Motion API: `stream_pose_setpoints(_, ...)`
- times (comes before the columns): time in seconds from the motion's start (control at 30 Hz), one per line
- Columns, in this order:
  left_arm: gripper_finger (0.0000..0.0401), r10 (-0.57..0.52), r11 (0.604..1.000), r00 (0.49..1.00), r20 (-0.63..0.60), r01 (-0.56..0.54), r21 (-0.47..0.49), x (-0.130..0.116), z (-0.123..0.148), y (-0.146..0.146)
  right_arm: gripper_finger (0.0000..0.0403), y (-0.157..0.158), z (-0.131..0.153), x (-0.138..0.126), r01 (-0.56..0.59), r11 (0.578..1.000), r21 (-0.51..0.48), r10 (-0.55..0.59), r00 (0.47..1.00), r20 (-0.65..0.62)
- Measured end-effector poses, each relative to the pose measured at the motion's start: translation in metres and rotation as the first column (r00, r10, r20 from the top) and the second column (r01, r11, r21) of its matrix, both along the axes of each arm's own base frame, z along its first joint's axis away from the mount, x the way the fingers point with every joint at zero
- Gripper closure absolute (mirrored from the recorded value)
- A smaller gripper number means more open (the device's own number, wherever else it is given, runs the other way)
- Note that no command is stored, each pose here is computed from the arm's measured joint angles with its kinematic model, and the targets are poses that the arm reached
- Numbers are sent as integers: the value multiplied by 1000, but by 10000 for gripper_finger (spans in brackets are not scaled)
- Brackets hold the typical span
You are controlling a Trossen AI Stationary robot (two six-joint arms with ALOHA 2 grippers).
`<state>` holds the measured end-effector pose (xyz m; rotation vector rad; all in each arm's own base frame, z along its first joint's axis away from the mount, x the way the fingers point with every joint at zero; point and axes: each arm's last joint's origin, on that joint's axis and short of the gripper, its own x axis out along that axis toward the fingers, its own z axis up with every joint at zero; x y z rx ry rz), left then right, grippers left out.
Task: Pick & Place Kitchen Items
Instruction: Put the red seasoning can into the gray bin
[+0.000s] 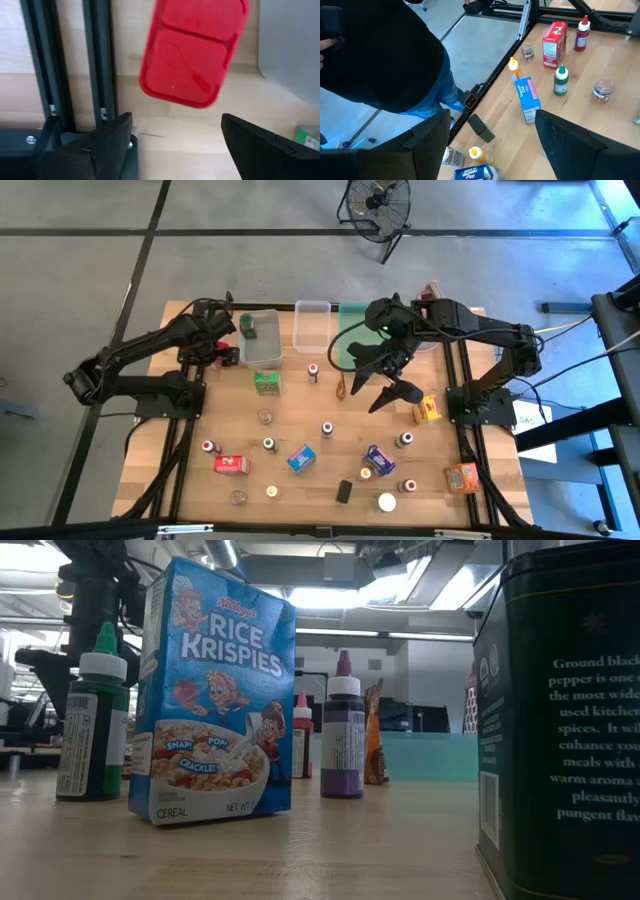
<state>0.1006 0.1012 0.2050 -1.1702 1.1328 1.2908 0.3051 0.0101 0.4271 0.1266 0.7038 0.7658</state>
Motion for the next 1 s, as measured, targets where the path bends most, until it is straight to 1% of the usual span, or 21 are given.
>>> stream_pose_setpoints(0.17, 100, -30, 999, 1000, -5, 31, 35, -3, 0, 7, 110, 0, 0, 0, 1, 1000, 0, -1, 1000, 0)
stream_pose_setpoints(0.4, 100, 3, 996, 1000, 31, -6, 91, -4, 1, 16, 110, -5, 0, 0, 20, 1000, 4, -20, 1000, -3)
stream_pose_setpoints(0.67, 100, -14, 993, 1000, 27, 11, 115, -9, 1, 23, 110, -5, 0, 1, 19, 1000, 5, -19, 1000, 2)
stream_pose_setpoints(0.8, 100, -20, 994, 999, 25, 17, 108, -8, -1, 25, 110, -6, 1, 1, 23, 1000, 4, -23, 1000, 16)
stream_pose_setpoints(1.0, 100, -21, 998, 1000, 9, 21, 66, -3, -9, 30, 110, -6, 2, 2, 29, 1000, 9, -29, 999, 17)
